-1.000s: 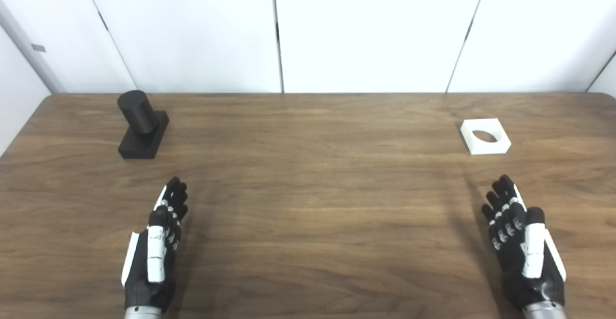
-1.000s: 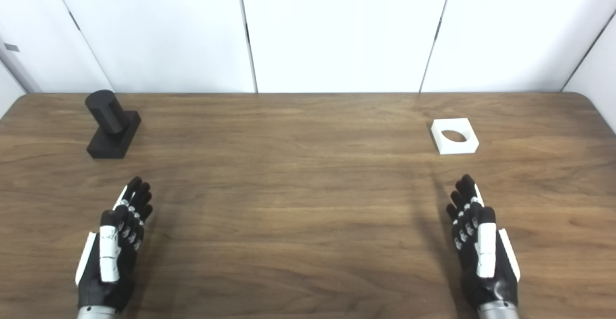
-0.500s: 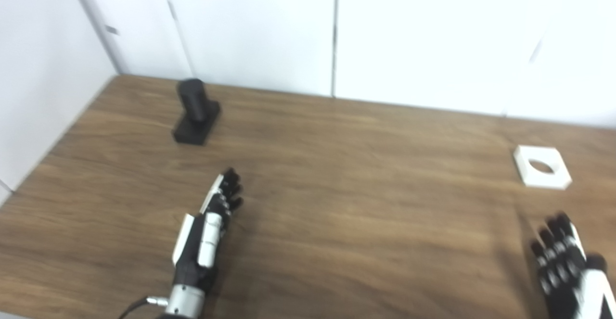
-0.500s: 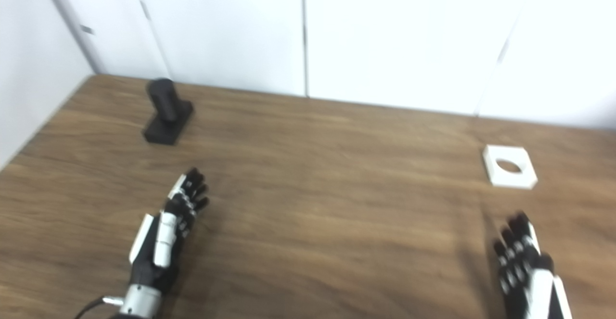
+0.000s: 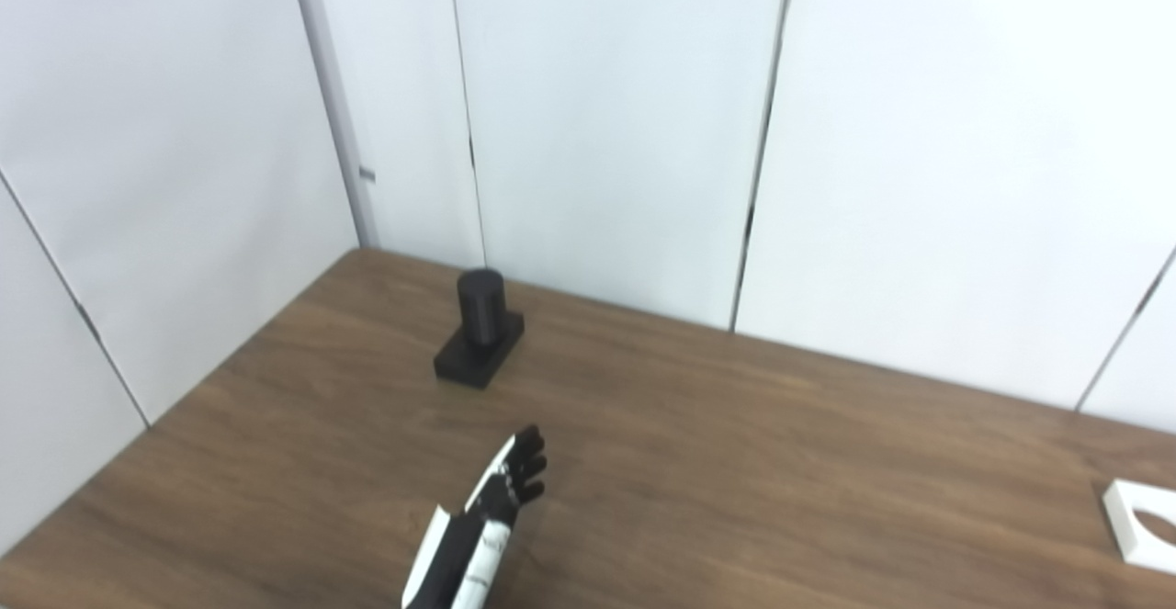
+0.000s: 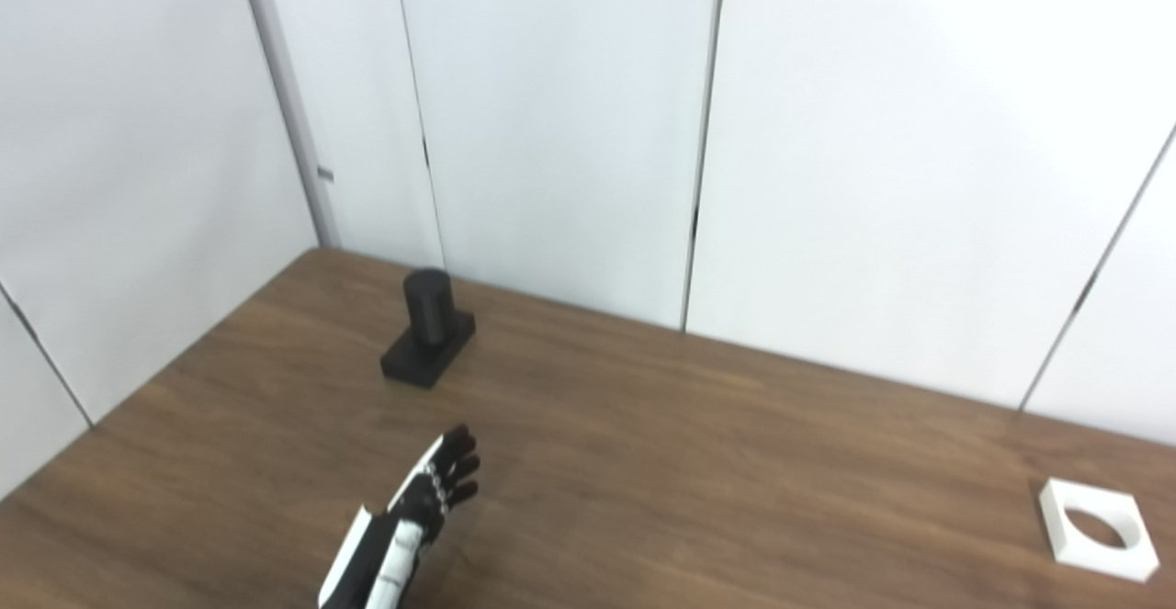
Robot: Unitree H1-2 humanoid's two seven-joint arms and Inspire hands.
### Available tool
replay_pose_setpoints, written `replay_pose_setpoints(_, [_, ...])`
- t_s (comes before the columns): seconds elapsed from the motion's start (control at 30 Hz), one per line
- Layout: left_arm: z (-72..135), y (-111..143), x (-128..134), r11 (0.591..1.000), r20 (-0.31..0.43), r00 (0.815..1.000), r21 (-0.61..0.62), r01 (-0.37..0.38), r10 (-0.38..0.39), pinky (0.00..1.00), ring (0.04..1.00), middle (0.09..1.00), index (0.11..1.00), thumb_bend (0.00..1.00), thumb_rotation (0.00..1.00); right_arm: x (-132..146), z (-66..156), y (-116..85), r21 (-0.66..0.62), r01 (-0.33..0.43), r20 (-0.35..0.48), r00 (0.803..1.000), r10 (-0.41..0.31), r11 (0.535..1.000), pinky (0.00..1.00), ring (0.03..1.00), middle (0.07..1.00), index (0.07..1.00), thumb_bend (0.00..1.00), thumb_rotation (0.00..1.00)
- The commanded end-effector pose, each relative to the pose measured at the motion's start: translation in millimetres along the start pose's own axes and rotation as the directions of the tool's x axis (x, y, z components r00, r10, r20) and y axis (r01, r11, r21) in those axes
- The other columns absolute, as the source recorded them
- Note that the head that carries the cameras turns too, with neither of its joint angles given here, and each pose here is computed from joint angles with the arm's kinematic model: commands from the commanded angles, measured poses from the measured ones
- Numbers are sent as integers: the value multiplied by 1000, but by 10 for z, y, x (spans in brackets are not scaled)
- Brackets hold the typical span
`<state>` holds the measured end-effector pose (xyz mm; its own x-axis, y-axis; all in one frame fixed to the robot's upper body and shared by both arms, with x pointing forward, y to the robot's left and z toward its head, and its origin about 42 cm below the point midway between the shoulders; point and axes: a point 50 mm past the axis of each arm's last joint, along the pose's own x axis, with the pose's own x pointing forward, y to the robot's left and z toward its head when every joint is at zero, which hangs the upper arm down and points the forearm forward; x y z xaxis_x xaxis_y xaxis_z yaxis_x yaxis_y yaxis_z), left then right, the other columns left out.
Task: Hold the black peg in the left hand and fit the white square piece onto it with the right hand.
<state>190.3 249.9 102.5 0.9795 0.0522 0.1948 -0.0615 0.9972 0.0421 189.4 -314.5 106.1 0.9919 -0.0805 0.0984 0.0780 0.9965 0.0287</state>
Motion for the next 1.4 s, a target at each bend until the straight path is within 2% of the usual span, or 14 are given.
replay_pose_setpoints(0.0, [-154,-287,2,997,-48,999,-73,-17,13,923,951,971,955,595,968,-18,-107,-58,-14,3,-16,1000,-3,1000,1000,1000,966,1000,695,1000])
replay_pose_setpoints(0.13, [-154,-274,-5,998,-58,998,-53,-19,16,932,956,974,962,566,933,-15,-86,-43,-12,8,-8,1000,-8,1000,1000,988,948,1000,655,1000])
replay_pose_setpoints(0.3, [-145,-275,-7,999,-66,997,-25,-39,38,934,951,959,951,489,779,-31,-62,-47,-12,11,-13,1000,-11,1000,1000,973,928,995,658,1000])
replay_pose_setpoints(0.4, [-124,-266,-15,998,-75,995,10,-68,68,937,943,938,954,455,612,-47,-40,-55,-11,10,-8,1000,-11,1000,1000,973,929,992,650,1000])
replay_pose_setpoints(0.5, [31,-254,-20,984,-91,990,155,-91,106,923,938,949,967,446,458,-65,-18,-69,-6,18,-9,1000,-18,1000,1000,964,923,973,655,1000])
replay_pose_setpoints(0.53, [115,-243,-8,973,-88,989,210,-97,118,896,926,944,966,479,357,-73,-7,-73,-3,21,-9,1000,-21,1000,1000,966,925,968,653,1000])
replay_pose_setpoints(0.67, [441,-95,124,889,-62,982,438,-132,177,823,896,927,970,589,247,-103,22,-79,6,11,-13,1000,-11,1000,1000,964,924,964,663,1000])
replay_pose_setpoints(0.73, [574,-14,211,842,-53,976,517,-153,210,736,837,914,961,624,256,-115,31,-81,8,11,-19,1000,-11,1000,997,955,919,958,685,1000])
replay_pose_setpoints(0.83, [728,147,360,737,-40,968,656,-162,248,708,833,897,959,662,341,-131,57,-77,15,6,-22,1000,-6,1000,1000,962,920,955,684,1000])
replay_pose_setpoints(0.9, [784,259,469,699,-48,958,694,-170,281,627,786,897,967,690,376,-141,68,-72,11,1,-22,1000,-1,1000,1000,965,921,952,681,1000])
replay_pose_setpoints(0.97, [795,361,581,660,-51,948,729,-180,315,700,838,920,973,741,437,-149,72,-71,5,0,-24,1000,0,1000,1000,964,921,948,675,1000])
replay_pose_setpoints(1.07, [756,478,737,558,-40,930,809,-185,366,749,900,945,969,838,552,-159,78,-69,-1,3,-27,1000,-3,1000,1000,964,919,944,690,1000])
replay_pose_setpoints(1.2, [716,571,915,432,-10,914,883,-183,406,900,963,965,953,913,635,-170,100,-49,7,-3,-27,1000,3,1000,1000,967,918,943,685,1000])
replay_pose_setpoints(1.37, [558,637,1128,394,-2,895,898,-194,446,899,958,963,947,935,675,-192,125,-34,-10,-7,-38,999,7,1000,1000,975,929,943,723,1000])
